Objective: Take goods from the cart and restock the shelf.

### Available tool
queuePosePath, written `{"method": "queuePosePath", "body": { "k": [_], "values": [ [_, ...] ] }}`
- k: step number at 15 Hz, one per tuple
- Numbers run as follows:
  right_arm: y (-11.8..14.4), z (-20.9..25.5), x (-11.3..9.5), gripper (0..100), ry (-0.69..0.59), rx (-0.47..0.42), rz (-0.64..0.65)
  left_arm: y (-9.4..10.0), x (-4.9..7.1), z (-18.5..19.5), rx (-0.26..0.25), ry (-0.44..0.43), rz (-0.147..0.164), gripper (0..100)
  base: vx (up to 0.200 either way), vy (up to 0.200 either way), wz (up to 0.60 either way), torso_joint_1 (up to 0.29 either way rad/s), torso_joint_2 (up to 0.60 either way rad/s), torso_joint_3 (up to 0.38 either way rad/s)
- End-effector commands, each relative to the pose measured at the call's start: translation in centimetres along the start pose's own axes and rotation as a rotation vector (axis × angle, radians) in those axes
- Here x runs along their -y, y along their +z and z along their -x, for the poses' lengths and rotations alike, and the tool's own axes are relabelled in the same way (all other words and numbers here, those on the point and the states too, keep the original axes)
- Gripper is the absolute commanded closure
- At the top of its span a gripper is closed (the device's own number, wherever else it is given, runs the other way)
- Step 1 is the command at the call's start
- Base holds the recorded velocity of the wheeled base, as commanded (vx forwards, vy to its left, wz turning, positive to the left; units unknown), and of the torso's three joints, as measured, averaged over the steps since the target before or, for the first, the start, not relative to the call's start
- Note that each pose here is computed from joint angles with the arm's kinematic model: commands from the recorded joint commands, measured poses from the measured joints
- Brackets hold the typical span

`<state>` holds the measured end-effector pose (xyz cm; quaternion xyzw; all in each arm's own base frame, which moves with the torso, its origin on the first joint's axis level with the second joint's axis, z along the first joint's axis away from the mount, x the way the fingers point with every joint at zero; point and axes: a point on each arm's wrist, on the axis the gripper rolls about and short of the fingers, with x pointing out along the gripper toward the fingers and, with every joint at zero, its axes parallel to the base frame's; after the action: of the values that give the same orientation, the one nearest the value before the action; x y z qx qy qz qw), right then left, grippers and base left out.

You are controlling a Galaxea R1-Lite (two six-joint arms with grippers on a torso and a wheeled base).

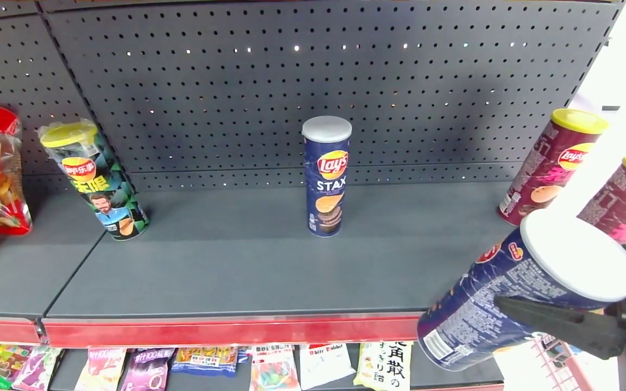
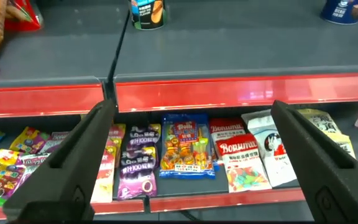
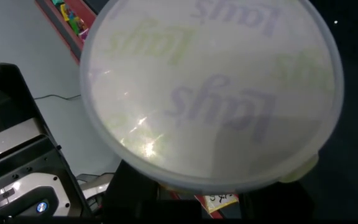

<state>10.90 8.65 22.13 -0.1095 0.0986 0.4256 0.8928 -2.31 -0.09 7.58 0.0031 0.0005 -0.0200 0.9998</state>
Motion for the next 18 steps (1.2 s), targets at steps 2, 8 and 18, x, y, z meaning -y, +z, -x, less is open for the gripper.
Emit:
{"method": "queuePosePath", "body": {
  "k": [2,8,18],
  "values": [
    [-0.1,0.3,-0.1,100,0.004,0.005,0.002,0.0,0.0,0.0,-0.002,-0.011,-0.009,0,0.0,0.0,0.0,0.0,0.0,0.0],
    [0.1,0.6,-0.2,100,0.001,0.022,0.005,14.9,0.2,-3.3,0.037,-0.248,0.137,0,0.0,0.0,0.0,0.0,0.0,0.0],
    [0.4,0.7,0.0,100,-0.018,0.035,0.0,16.1,9.6,-25.7,-0.248,-1.099,-0.093,0,0.0,0.0,0.0,0.0,0.0,0.0]
  ]
}}
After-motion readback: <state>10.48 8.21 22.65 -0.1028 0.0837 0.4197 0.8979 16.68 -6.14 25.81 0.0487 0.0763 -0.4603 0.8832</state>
